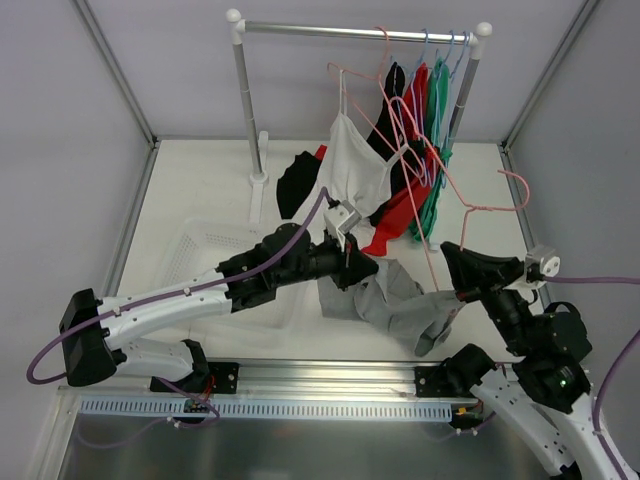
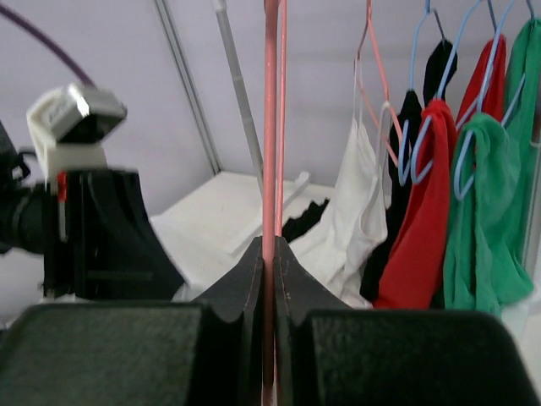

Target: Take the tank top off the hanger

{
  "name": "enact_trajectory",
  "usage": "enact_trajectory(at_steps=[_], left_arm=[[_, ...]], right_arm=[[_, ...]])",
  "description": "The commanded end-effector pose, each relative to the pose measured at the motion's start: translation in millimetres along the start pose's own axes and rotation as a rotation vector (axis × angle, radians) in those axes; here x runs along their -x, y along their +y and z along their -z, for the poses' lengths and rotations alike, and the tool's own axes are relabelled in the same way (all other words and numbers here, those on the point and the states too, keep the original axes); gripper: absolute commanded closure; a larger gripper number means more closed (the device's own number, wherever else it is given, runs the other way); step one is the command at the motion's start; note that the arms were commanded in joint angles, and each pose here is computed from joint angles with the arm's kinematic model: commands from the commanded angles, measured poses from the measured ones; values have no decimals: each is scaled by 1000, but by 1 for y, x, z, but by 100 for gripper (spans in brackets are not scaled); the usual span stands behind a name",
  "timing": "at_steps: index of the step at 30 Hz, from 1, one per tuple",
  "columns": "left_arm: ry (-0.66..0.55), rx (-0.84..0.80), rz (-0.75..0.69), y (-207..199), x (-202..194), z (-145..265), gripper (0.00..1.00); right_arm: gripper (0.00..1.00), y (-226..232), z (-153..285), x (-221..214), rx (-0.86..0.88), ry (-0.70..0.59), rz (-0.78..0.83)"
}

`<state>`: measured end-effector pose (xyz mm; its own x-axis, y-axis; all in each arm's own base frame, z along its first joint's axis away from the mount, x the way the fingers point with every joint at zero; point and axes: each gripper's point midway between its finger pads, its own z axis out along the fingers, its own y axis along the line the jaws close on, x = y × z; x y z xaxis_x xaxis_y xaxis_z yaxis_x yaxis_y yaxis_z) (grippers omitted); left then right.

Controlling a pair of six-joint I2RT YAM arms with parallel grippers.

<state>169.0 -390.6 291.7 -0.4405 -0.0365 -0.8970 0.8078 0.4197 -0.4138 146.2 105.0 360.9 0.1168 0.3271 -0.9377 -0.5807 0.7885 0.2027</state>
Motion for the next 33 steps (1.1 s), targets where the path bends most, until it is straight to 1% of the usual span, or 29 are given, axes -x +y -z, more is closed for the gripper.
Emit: enact_trajectory(at_steps=[1,2,3,4,6,7,9,10,11,12,13,14,15,16,17,18,19,20,21,22,23,24,26,28,29,30,31,32,33], left_arm=[[31,-232,-49,-44,-15,4,100],[55,-199,-27,-37,-30,2,100],[68,-170,-11,-29,-38,0,100],[91,-107,4,-14,-52,-5,100],[124,-43,38,0,-67,-11,100],[156,19,48,14,-81,-16,100],[178,96,80,29,-93,-22,100],[229,171,94,44,-110,-23,100],[211,254,104,57,-106,-25,100],[220,307,106,66,-109,-24,100],[228,363,111,75,-111,-25,100],[243,451,115,89,-117,-19,100],[255,483,111,94,-119,-16,100],[254,495,109,95,-116,-15,97],[269,513,97,98,-118,-10,85],[259,510,92,96,-112,-8,69],[250,512,82,95,-105,-5,55],[246,515,73,95,-101,-2,50],[225,530,62,94,-90,7,43],[206,534,49,93,-79,12,19],[193,544,39,93,-72,18,9],[163,568,26,93,-57,32,2],[126,581,-1,91,-38,48,1],[72,605,-16,89,-15,75,1],[58,613,-19,89,-10,85,1],[15,608,-11,85,3,101,1],[17,638,-18,88,5,115,1],[9,646,-18,88,7,124,1],[-19,640,-12,86,15,140,1]], right_arm=[[100,12,-16,85,38,-376,-90],[100,11,-19,91,31,-418,-103],[100,10,-27,89,27,-419,-101],[100,12,-28,100,33,-468,-86],[100,10,-36,100,24,-494,-85],[100,11,-38,105,28,-519,-78],[100,20,-40,116,67,-547,-35],[100,27,-49,114,97,-511,5],[100,33,-59,88,127,-360,29],[100,37,-55,117,122,-354,11],[100,28,-71,70,65,-100,2],[100,24,-72,65,32,-22,-1],[100,27,-69,88,28,-18,12],[100,22,-68,65,2,104,25],[100,16,-75,55,-37,163,30],[100,15,-76,60,-57,174,19],[100,11,-75,52,-76,216,25],[100,5,-80,44,-111,254,30],[100,2,-82,40,-132,282,33],[100,2,-81,42,-143,314,40],[100,0,-89,31,-152,363,47],[100,1,-92,29,-153,382,45],[100,5,-99,31,-141,406,41],[100,8,-114,19,-127,456,53],[100,10,-121,28,-125,445,58],[100,9,-134,17,-130,483,70],[100,7,-139,15,-133,502,93],[100,9,-147,26,-131,484,102],[100,7,-155,25,-141,492,115]])
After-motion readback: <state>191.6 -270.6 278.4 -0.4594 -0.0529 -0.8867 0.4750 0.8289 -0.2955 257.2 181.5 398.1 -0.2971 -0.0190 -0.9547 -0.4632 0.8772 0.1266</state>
